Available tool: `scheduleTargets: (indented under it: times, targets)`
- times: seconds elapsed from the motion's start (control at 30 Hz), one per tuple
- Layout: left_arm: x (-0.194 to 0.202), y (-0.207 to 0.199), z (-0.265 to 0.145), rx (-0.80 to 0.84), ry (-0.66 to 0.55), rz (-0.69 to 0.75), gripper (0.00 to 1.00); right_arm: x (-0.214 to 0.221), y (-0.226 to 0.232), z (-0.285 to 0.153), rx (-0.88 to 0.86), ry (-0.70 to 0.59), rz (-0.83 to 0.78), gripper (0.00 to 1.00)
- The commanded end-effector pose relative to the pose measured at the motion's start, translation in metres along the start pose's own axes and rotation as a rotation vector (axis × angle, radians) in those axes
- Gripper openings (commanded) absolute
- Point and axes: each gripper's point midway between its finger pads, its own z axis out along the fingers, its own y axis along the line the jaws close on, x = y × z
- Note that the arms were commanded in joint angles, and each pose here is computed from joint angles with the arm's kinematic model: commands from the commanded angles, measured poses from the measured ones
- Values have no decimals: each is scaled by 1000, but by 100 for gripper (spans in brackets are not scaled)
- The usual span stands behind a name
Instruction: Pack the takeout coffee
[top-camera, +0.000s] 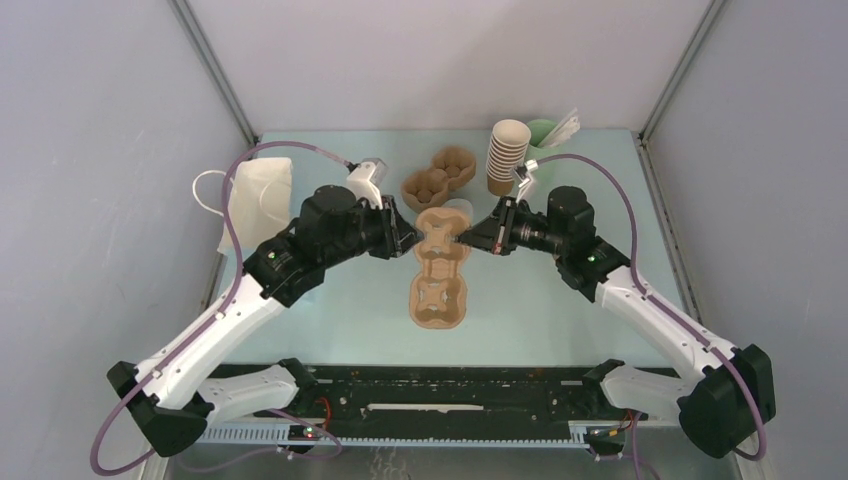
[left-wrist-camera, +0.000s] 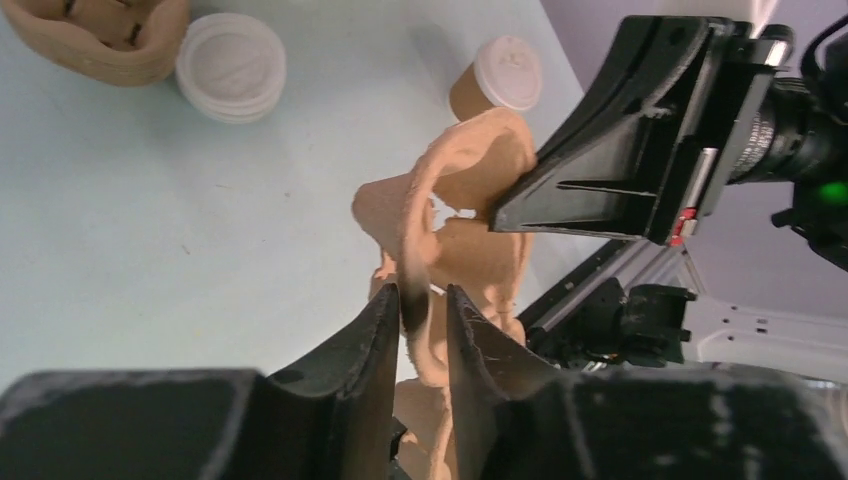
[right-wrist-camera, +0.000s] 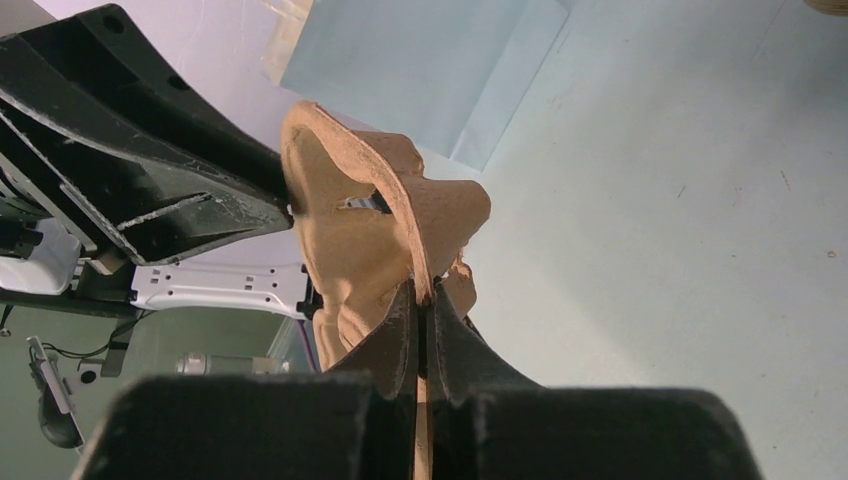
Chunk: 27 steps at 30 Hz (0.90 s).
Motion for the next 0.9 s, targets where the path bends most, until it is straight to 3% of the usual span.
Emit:
scheduleTargets:
  times: [0.0,0.1,0.2,0.33,0.47,0.6,0.7,0.73,0.8,0.87]
  targets:
    - [-6,-21,-1,104,-13,-36,22,-5,19,-4,-63,-17,-58,0]
    - [-6,-19,-1,96,-15,-29,9,-5,23,-5,-73,-18,-59,2]
    - [-7,-13,-2,61,-22,-18,0,-3,21,-6,-66,-9,-64,14]
    - [-9,-9,-3,38,-17,-1,0,2,-1,-16,32,3,-107,54]
    - [-9,-7,-5,24,-13,8,0,1,-14,-34,118,4,-225,82]
    - [-6,-3,-6,1,16,38,0,15,-22,-39,214,49,-634,97]
    - [-2,2,-8,-22,43,73,0,68,-3,-25,19,222,-1206,99]
    - [-1,3,-9,-27,53,81,0,70,6,-19,-2,204,-1317,100]
    - [1,4,-10,-29,68,93,0,58,17,-6,-15,130,-1377,100]
    - [3,4,-11,-27,74,94,0,69,29,5,-148,143,-1463,99]
